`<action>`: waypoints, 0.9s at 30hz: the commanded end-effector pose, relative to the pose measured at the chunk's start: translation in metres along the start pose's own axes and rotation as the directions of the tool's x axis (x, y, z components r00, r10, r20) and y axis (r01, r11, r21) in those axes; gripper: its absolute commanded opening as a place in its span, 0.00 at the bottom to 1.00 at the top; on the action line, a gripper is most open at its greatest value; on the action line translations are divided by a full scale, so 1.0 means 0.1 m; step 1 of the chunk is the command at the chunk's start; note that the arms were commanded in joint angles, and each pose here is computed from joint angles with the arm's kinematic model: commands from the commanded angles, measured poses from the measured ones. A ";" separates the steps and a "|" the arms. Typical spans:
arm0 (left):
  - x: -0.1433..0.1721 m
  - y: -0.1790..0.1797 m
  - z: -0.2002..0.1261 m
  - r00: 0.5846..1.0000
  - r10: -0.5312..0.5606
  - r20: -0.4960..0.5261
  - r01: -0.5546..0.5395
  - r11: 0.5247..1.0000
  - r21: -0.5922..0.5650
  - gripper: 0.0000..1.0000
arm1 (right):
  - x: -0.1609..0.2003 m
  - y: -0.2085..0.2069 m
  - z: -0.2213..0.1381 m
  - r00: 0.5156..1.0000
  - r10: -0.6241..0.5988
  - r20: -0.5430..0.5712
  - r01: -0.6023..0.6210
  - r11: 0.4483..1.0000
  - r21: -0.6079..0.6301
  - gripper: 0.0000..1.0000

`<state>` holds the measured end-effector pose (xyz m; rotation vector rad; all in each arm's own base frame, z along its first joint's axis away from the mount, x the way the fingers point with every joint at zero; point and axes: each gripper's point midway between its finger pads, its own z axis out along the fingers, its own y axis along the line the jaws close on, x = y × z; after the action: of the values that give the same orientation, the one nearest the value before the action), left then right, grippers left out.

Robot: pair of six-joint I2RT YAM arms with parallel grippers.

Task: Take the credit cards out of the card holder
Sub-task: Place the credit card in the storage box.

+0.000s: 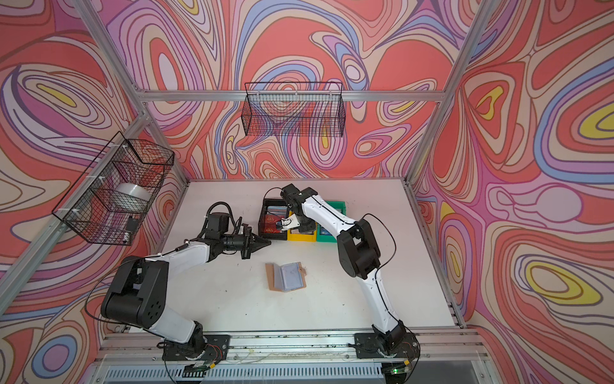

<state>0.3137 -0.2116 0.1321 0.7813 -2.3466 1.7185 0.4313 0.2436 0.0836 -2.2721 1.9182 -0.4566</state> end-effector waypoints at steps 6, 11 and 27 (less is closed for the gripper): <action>-0.04 -0.12 -0.01 1.000 0.031 0.004 -0.031 0.999 0.020 0.00 | 0.03 -0.16 0.07 0.999 0.046 0.007 -0.046 0.999 0.028 0.27; -0.06 -0.11 0.00 1.000 0.027 0.005 -0.027 0.999 0.018 0.00 | 0.05 -0.26 0.14 0.997 0.074 0.008 -0.074 0.997 0.039 0.29; 0.06 -0.43 -0.23 0.967 0.235 0.098 -0.229 0.971 -0.063 0.00 | -0.12 -0.40 -1.64 0.630 0.400 0.666 -0.444 0.889 -0.113 0.39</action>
<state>0.3257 -0.2075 0.1555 0.7074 -2.5078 1.7184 0.4339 0.2671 0.1808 -1.7401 1.9731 0.0716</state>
